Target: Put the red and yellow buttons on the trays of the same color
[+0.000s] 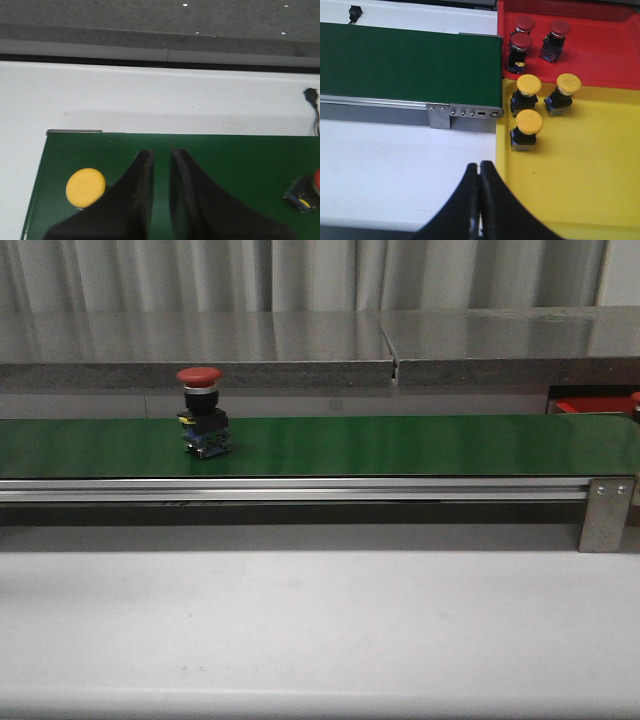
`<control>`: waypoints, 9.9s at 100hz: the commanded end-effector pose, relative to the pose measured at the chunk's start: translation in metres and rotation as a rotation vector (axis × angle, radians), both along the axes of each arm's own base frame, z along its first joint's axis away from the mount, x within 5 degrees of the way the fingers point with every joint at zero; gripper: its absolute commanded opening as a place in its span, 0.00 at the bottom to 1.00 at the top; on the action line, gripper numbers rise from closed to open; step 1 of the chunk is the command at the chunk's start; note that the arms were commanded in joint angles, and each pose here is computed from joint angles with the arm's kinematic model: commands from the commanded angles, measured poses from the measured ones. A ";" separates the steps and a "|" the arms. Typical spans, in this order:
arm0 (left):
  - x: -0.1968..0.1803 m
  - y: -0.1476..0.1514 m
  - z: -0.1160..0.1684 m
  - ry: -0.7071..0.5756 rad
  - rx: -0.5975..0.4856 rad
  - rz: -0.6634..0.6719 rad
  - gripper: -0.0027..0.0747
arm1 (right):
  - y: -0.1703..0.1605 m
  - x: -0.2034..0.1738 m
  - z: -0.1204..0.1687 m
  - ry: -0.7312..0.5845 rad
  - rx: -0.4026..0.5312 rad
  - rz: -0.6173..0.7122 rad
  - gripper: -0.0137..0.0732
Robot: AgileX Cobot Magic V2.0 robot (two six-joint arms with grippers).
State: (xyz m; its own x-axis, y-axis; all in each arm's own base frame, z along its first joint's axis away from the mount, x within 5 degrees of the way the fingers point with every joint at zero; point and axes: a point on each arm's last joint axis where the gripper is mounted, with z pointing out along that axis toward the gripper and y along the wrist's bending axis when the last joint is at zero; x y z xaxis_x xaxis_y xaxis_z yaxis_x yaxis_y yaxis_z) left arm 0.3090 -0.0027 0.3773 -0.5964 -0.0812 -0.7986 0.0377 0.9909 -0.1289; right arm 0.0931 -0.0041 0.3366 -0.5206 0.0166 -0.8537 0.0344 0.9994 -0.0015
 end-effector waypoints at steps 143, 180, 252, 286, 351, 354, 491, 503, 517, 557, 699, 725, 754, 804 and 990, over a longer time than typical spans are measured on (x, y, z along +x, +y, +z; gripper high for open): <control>-0.193 -0.012 -0.025 -0.248 -0.062 -0.016 0.01 | -0.001 0.002 0.012 -0.083 -0.021 -0.004 0.02; -0.193 -0.012 -0.025 -0.248 -0.062 -0.016 0.01 | -0.001 0.002 0.012 -0.083 -0.021 -0.004 0.02; -0.193 -0.012 -0.026 -0.246 -0.062 -0.016 0.01 | -0.003 0.024 0.025 -0.075 -0.020 -0.005 0.02; -0.193 -0.012 -0.026 -0.246 -0.062 -0.016 0.01 | 0.002 0.084 0.044 0.055 -0.008 0.057 0.02; -0.193 -0.012 -0.026 -0.246 -0.062 -0.016 0.01 | 0.075 0.218 0.043 0.299 0.015 0.270 0.85; -0.193 -0.012 -0.026 -0.246 -0.062 -0.016 0.01 | 0.078 0.223 0.040 0.316 0.024 0.266 0.84; -0.193 -0.012 -0.026 -0.246 -0.062 -0.016 0.01 | 0.111 0.314 -0.032 0.552 0.091 0.145 0.30; -0.193 -0.012 -0.026 -0.246 -0.062 -0.016 0.01 | 0.110 0.312 -0.024 0.525 0.090 0.153 0.29; -0.193 -0.012 -0.026 -0.246 -0.062 -0.016 0.01 | 0.085 0.306 0.000 0.462 0.044 0.171 0.29; -0.193 -0.012 -0.026 -0.246 -0.062 -0.016 0.01 | -0.053 0.290 0.033 0.372 0.056 -0.130 0.29; -0.193 -0.012 -0.026 -0.246 -0.064 -0.016 0.01 | -0.159 0.360 -0.078 0.373 0.138 -0.279 0.29; -0.193 -0.012 -0.026 -0.246 -0.064 -0.016 0.01 | -0.158 0.363 -0.084 0.380 0.154 -0.279 0.49; -0.193 -0.012 -0.026 -0.246 -0.064 -0.016 0.01 | -0.158 0.362 -0.081 0.368 0.152 -0.279 0.68; -0.193 -0.012 -0.026 -0.246 -0.064 -0.016 0.01 | -0.153 0.346 -0.033 0.287 0.115 -0.278 0.68; -0.193 -0.012 -0.026 -0.246 -0.064 -0.016 0.01 | 0.093 0.279 -0.008 0.497 0.021 0.330 0.85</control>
